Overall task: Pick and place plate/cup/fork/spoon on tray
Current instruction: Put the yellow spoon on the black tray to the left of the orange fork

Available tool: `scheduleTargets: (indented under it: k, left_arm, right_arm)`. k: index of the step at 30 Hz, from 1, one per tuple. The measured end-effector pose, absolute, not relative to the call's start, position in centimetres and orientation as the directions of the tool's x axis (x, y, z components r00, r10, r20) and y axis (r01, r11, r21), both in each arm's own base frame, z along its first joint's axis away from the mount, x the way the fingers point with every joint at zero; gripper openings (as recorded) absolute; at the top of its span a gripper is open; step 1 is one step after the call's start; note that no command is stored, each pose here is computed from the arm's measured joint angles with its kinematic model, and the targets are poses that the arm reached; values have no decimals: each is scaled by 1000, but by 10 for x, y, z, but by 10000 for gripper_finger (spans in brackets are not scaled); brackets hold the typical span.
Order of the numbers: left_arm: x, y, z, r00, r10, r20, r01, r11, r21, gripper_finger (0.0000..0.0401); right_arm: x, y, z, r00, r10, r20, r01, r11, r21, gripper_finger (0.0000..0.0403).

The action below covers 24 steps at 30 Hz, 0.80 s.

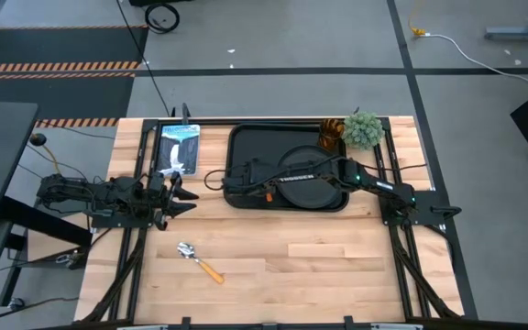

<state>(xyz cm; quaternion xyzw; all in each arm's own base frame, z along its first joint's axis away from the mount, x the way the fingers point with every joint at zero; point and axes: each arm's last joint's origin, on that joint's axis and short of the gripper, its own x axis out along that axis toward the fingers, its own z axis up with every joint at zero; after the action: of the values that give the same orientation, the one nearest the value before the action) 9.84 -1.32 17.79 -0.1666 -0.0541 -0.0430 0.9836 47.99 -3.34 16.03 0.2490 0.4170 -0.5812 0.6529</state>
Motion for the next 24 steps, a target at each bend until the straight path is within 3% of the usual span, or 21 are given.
scheduleTargets:
  k: [6, 14, 24]
  left_arm:
    - [98, -13, 178, 990, -67, 121, 103, 941, -323, 142]
    - [98, -13, 178, 990, -67, 121, 103, 941, -323, 142]
    - [98, -13, 178, 990, -67, 121, 103, 941, -323, 142]
  right_arm:
    - [501, 2, 179, 191, -583, -790, 892, 439, -109, 109]
    - [520, 62, 183, 462, -464, -756, 672, 739, -43, 110]
    - [528, 131, 194, 688, -210, -694, 417, 898, 141, 116]
